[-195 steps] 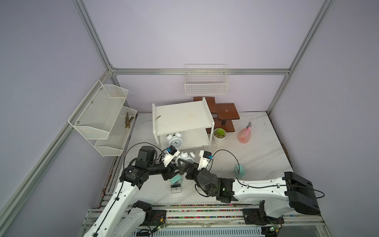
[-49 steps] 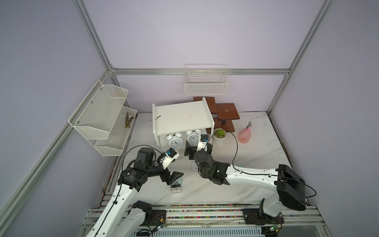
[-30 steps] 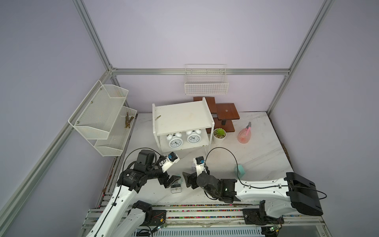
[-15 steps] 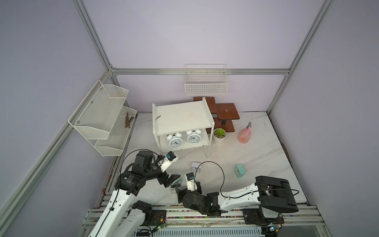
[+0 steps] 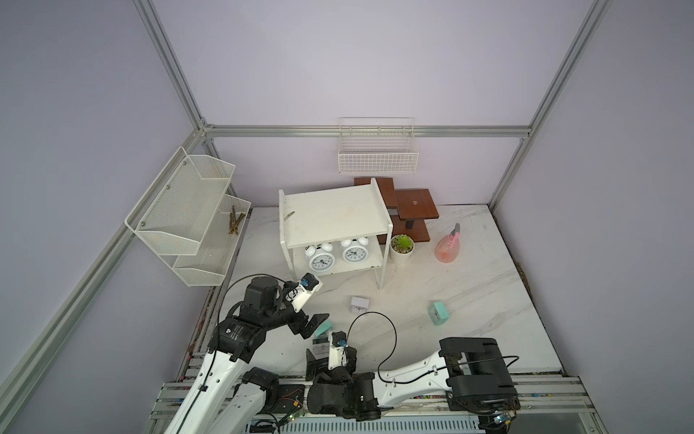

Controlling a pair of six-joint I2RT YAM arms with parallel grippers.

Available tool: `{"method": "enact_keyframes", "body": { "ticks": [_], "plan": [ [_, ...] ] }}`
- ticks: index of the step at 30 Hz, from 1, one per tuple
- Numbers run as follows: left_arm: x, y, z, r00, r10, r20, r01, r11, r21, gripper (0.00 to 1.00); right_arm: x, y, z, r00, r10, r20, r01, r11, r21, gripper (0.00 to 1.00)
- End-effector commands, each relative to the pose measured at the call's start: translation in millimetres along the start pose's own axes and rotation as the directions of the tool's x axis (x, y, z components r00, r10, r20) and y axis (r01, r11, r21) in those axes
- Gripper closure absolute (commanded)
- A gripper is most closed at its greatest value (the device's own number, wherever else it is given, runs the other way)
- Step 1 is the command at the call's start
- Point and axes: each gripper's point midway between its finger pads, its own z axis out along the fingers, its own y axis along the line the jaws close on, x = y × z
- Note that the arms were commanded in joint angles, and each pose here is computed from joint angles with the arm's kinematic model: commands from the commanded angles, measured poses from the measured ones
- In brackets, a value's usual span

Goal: Place the alarm clocks on the shelf by style
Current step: Pick up the alarm from the center of the board.

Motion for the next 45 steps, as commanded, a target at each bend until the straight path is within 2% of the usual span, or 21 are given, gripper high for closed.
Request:
{"method": "enact_keyframes", "body": {
  "ticks": [1,13,22,30,35,36,45],
  "plan": [
    [-5,2,0,1.0,-0.005,0.03,0.006,1.0,-0.011,0.0,-6,-15,3,0.996,-0.064,0.059,0.057,0.992,0.112,0.01],
    [-6,2,-1,1.0,-0.004,0.029,0.004,1.0,-0.016,0.0,17,-14,28,0.993,-0.118,-0.002,0.117,0.983,0.144,0.02],
    [-4,2,0,1.0,-0.006,0.024,0.007,1.0,-0.012,0.0,21,-21,40,0.992,-0.125,-0.012,0.125,0.979,0.159,0.11],
    [-5,2,0,1.0,-0.005,0.026,0.005,1.0,-0.014,0.0,19,-19,41,0.99,-0.139,-0.006,0.138,0.979,0.151,0.26],
    [-5,1,0,1.0,-0.004,0.025,0.004,1.0,-0.014,0.0,11,-21,34,0.991,-0.136,0.001,0.135,0.98,0.145,0.32],
    [-5,2,-1,1.0,-0.003,0.027,0.003,1.0,-0.015,0.0,8,-22,31,0.991,-0.136,0.004,0.134,0.98,0.145,0.39],
    [-6,-2,-1,1.0,0.0,0.031,0.0,1.0,0.003,0.0,-14,-53,3,0.99,-0.136,-0.018,0.137,0.975,0.175,0.45]
  ]
}}
